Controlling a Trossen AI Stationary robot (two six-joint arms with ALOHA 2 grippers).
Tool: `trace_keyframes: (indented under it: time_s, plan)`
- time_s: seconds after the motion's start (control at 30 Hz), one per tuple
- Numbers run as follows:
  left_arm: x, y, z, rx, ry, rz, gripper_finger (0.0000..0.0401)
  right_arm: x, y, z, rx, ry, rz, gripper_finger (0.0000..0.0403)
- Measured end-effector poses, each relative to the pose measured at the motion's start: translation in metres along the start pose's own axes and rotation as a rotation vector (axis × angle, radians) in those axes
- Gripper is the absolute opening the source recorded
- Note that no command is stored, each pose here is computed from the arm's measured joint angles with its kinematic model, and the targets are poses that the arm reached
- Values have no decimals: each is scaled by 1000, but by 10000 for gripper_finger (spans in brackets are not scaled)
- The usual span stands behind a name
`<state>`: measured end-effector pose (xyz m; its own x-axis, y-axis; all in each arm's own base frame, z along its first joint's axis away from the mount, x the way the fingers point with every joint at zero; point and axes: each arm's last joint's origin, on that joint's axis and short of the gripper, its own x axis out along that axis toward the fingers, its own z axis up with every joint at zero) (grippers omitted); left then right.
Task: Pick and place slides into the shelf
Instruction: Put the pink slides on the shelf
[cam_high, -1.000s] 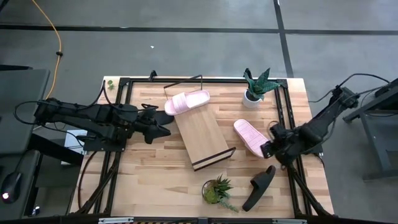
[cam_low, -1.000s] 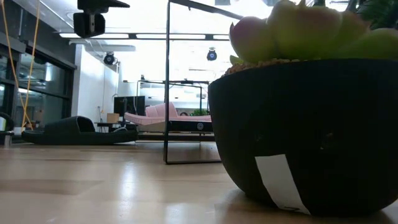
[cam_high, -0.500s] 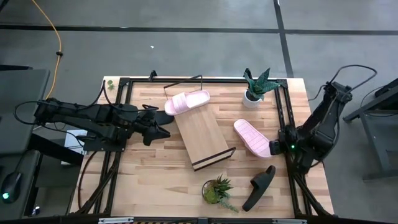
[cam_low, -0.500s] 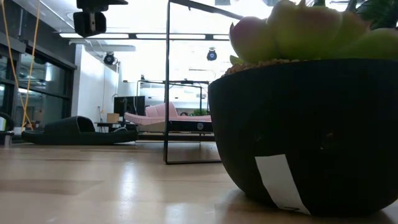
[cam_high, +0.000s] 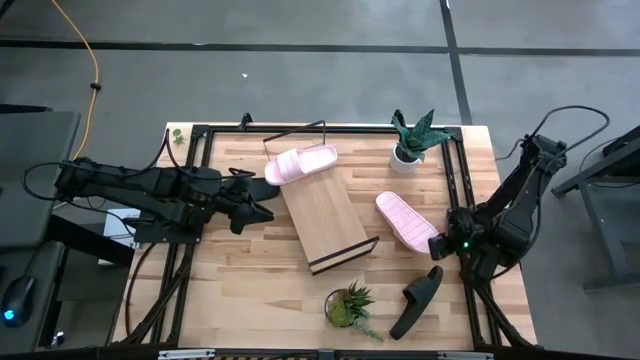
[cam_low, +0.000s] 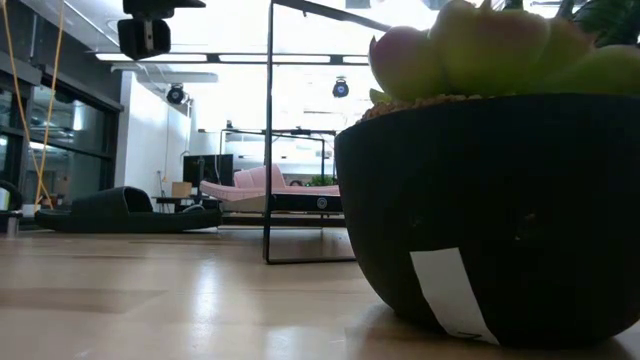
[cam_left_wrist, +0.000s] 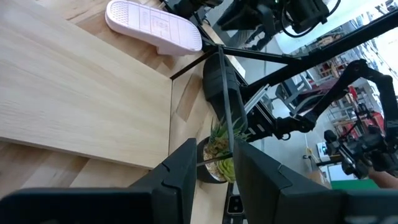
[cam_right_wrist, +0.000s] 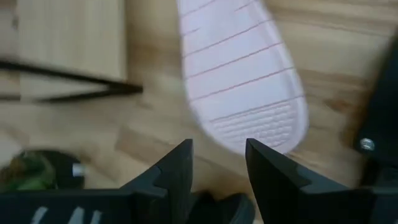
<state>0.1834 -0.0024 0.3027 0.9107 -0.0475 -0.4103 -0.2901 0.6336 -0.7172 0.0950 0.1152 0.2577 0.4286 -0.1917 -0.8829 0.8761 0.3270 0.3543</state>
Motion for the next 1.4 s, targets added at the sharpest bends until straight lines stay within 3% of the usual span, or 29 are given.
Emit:
trace_keyframes:
  time_s: [0.3, 0.53, 0.93, 1.4]
  plan:
    - [0, 1, 1, 0, -18, 15, 95, 28, 27, 2, -277, 146, -112, 139]
    - [0, 1, 0, -9, -13, 14, 95, 65, 43, 4, -445, 220, -279, 139]
    - [0, 1, 0, -24, 0, 7, 95, 94, 51, -13, -576, 249, -393, 139]
    - [0, 1, 0, -35, 4, 6, 95, 86, 78, -18, -696, 166, -512, 139]
